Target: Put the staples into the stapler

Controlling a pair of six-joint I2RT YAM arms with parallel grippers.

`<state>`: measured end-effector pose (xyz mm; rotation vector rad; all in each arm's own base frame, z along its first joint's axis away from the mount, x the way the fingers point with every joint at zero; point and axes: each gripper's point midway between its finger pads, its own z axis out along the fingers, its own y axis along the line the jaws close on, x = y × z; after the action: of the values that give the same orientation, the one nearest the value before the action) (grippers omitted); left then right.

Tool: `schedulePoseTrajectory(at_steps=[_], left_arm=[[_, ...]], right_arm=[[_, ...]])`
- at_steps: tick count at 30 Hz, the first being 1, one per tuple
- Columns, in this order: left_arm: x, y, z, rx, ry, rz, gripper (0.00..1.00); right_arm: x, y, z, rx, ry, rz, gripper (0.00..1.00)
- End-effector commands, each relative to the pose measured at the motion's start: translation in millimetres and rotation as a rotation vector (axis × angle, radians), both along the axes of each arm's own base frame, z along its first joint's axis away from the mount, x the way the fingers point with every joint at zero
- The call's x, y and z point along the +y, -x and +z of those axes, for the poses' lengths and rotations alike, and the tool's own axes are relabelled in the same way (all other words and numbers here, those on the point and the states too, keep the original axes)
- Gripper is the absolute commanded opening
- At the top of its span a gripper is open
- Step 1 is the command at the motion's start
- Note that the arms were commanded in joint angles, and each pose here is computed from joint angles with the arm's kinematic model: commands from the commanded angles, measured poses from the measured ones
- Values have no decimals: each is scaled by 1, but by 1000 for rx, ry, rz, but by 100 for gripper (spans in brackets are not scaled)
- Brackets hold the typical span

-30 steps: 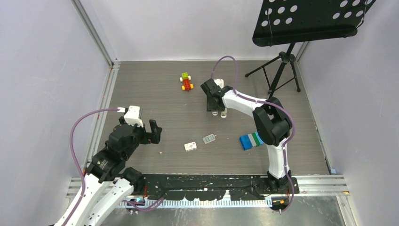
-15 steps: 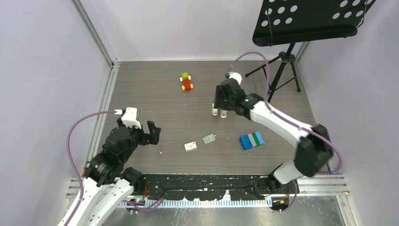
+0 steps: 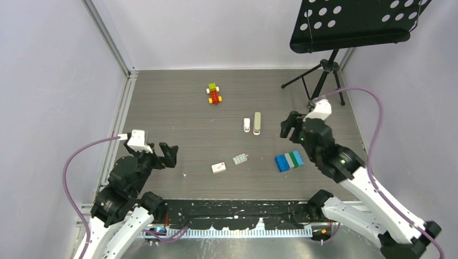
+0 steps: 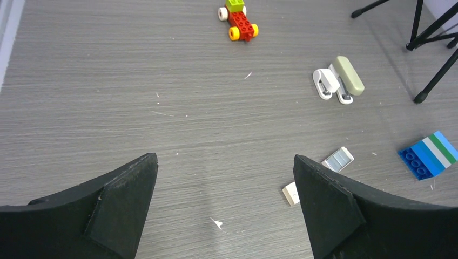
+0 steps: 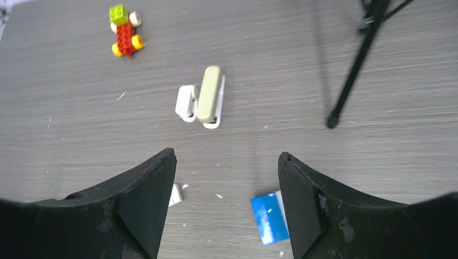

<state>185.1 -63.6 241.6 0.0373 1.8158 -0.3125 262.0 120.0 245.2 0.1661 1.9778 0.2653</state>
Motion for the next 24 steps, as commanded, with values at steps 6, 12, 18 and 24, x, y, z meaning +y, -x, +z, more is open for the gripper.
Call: schedulePoseTrajectory(at_steps=[6,12,18,24], left_arm=[[35,17,46,-191,72,121,98],[46,25,53,-251,112,162,98],[44,23,50,-270,139,161,98],[39,14,45,-275,140,160,98]], right_arm=[[-108,54,47,-174,58,-315,82],[-138,83,76,-267,-35,-376,86],[-171,112,89,-334,-47,-434,87],[-188,129,84,-389,-94,-466,87]])
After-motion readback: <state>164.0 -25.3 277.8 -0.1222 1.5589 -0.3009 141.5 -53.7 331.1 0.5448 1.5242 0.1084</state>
